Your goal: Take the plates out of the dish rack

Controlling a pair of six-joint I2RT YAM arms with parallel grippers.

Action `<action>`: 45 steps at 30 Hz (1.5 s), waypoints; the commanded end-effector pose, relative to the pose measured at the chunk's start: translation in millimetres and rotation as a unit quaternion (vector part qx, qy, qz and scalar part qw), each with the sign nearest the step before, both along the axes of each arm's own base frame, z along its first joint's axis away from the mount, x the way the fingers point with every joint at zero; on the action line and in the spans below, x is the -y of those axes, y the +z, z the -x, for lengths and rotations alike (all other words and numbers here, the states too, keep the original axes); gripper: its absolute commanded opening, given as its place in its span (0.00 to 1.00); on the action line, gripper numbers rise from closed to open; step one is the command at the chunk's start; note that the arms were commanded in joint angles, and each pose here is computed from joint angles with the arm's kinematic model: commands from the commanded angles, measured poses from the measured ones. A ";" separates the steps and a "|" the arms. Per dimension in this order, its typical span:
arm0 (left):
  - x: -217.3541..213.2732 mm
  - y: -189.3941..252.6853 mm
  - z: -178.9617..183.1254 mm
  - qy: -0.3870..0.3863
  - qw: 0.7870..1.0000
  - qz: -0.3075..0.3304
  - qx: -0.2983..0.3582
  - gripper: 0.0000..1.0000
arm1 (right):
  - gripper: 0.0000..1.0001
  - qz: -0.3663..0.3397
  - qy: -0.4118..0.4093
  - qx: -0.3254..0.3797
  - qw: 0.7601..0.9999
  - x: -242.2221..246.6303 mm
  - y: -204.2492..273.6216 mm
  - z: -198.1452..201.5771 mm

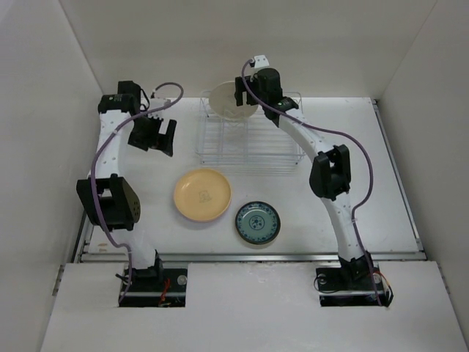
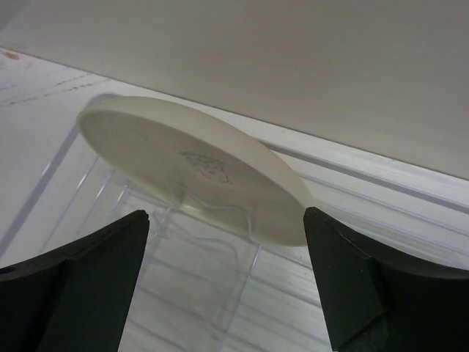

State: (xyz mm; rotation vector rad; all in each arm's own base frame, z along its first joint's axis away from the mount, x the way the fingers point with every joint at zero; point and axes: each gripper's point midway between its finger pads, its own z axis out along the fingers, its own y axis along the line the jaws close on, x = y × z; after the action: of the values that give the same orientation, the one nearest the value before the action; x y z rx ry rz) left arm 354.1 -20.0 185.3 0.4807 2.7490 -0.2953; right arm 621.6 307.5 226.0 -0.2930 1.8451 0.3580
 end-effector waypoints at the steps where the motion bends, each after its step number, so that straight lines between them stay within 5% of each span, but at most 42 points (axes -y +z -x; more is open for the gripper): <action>1: 3.8 36.7 2.6 0.034 0.998 0.046 0.020 1.00 | 0.93 -0.032 -0.024 0.106 0.994 4.9 53.7 -26.2; 4: 10.5 43.7 -1.1 0.053 0.990 0.127 0.012 1.00 | 0.93 -0.030 -0.029 0.103 0.994 8.4 37.8 -37.1; 8: -9.5 55.6 -1.6 0.065 0.991 0.113 0.013 1.00 | 0.87 -0.035 -0.001 0.102 0.994 1.2 26.6 -40.3; 16: -37.6 110.7 -10.0 -0.018 0.981 -0.020 0.192 1.00 | 0.33 -0.027 0.007 0.132 0.991 3.0 49.8 -36.6; 20: -75.9 114.1 -19.9 0.070 0.964 -0.136 0.219 1.00 | 0.14 -0.006 0.005 0.128 0.992 12.3 44.1 -35.7; 24: -95.9 124.2 -22.2 0.150 0.948 -0.167 0.226 1.00 | 0.00 -0.003 0.001 0.135 0.991 17.5 57.9 -30.0; 26: -99.8 127.8 -25.3 0.202 0.938 -0.158 0.234 1.00 | 0.00 -0.003 0.001 0.135 0.991 18.2 59.8 -28.5; 29: -93.7 125.2 -28.3 0.184 0.943 -0.146 0.236 1.00 | 0.00 0.003 0.002 0.133 0.991 18.5 55.3 -28.6; 32: -94.0 121.9 -27.7 0.179 0.944 -0.149 0.232 1.00 | 0.62 0.011 -0.006 0.142 0.990 21.9 56.0 -31.0; 34: -94.7 122.5 -30.2 0.175 0.945 -0.152 0.233 1.00 | 0.81 0.028 -0.018 0.145 0.989 26.5 47.8 -35.9; 38: -95.8 127.5 -32.6 0.168 0.943 -0.156 0.242 1.00 | 0.87 0.038 -0.021 0.160 0.986 23.7 40.6 -49.2; 45: -106.2 128.1 -27.4 0.182 0.933 -0.183 0.252 1.00 | 0.85 0.039 -0.013 0.154 0.987 19.1 6.9 -65.6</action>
State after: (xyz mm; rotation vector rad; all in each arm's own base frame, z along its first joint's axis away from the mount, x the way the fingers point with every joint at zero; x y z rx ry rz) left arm 387.0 76.3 301.5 0.1310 2.3592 0.3161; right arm 677.0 289.4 232.0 -0.3592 1.6076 0.2128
